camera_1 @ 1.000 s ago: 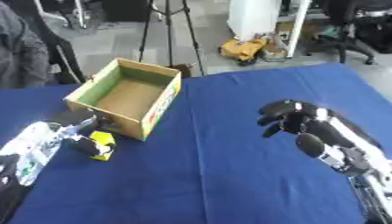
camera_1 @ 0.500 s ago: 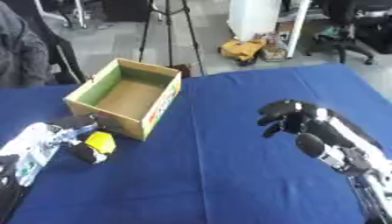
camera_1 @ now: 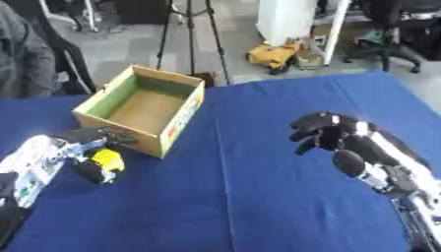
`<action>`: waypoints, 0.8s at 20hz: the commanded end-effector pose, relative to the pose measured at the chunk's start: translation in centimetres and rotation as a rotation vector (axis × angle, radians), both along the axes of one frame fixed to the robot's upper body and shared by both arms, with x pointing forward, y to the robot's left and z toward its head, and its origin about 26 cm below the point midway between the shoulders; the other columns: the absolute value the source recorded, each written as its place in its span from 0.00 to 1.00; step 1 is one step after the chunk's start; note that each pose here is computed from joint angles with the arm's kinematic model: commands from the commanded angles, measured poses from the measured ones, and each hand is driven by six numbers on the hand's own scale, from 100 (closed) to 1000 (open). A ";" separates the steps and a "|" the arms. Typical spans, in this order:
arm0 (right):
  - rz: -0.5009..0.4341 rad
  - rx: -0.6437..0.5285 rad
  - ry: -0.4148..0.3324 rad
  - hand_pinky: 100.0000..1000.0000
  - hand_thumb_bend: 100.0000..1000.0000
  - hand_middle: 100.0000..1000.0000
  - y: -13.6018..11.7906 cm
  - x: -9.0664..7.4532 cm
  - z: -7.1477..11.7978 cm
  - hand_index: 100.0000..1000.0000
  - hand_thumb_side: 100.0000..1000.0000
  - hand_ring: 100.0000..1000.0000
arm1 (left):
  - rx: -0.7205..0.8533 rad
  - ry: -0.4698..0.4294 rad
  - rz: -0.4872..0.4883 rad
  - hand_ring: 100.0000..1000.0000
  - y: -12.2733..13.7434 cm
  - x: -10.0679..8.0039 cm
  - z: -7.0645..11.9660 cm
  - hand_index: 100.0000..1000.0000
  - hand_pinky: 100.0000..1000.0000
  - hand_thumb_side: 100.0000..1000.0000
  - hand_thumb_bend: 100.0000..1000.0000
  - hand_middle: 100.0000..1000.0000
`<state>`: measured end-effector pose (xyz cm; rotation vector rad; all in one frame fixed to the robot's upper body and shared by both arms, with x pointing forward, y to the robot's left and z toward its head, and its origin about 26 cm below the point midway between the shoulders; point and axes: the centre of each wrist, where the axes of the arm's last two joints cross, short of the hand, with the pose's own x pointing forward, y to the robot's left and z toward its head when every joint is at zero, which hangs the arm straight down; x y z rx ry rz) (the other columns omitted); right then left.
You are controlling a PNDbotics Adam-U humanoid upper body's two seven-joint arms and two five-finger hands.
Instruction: Pick up objects on the table and place them in the box.
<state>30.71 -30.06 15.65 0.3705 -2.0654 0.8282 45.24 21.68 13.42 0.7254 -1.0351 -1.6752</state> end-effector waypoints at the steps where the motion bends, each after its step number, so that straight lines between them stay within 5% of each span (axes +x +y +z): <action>1: -0.002 -0.008 -0.022 0.62 0.47 0.74 -0.3 0.1 0.7 0.73 0.58 0.73 | -0.008 -0.040 0.023 0.34 0.7 0.2 1.3 0.79 0.28 0.13 0.00 0.60; 12: -0.003 -0.008 -0.021 0.62 0.47 0.74 -0.3 0.1 0.7 0.73 0.57 0.73 | -0.078 -0.089 0.036 0.31 0.9 0.1 2.7 0.77 0.25 0.13 0.00 0.58; 16: -0.002 -0.008 -0.018 0.62 0.47 0.74 -0.3 0.1 0.6 0.73 0.58 0.73 | -0.181 -0.221 0.050 0.29 0.8 0.1 6.8 0.76 0.22 0.20 0.00 0.55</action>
